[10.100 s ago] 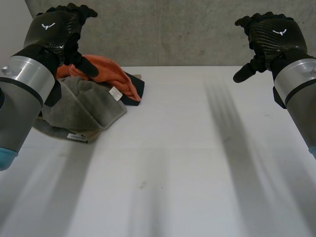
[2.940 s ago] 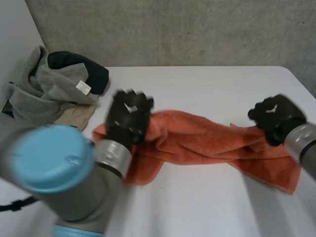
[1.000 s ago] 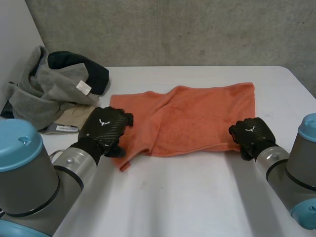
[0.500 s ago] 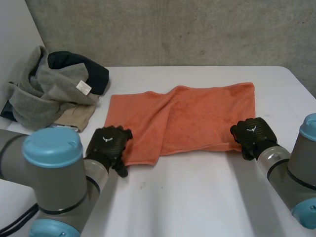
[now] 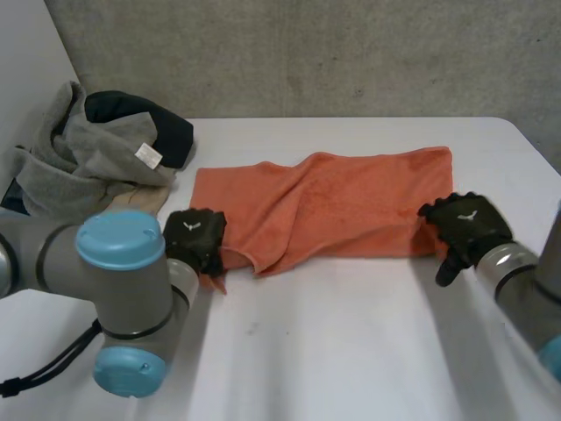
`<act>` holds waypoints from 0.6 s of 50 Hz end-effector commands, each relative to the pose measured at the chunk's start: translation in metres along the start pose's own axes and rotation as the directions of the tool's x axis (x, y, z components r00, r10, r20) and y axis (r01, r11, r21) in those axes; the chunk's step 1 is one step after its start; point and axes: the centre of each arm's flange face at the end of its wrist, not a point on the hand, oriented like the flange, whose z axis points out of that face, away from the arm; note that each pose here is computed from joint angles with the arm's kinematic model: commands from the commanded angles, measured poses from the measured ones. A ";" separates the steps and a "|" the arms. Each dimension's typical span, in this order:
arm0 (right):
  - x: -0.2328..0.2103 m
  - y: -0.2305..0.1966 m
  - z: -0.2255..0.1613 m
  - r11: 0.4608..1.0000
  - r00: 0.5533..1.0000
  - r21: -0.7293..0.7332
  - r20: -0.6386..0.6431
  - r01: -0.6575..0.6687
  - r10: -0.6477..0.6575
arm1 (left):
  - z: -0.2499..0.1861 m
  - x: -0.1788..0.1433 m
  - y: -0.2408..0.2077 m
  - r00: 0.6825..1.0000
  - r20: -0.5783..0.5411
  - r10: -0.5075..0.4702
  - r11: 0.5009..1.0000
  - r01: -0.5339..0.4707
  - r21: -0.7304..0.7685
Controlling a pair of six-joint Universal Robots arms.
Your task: Fold the laundry.
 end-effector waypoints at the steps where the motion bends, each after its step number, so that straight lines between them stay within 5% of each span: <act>1: 0.040 -0.017 -0.004 0.985 0.987 -0.075 -0.002 -0.158 0.159 | -0.014 -0.006 -0.020 1.000 0.004 -0.011 0.999 0.011 0.052; 13: 0.093 -0.018 0.008 0.986 0.994 -0.128 -0.012 -0.107 0.106 | -0.009 -0.018 -0.023 0.999 0.033 -0.003 0.998 0.001 0.055; 30: 0.054 0.035 0.001 0.965 0.986 -0.218 0.055 -0.143 0.158 | 0.004 -0.031 -0.035 0.997 0.070 -0.013 0.996 0.007 0.093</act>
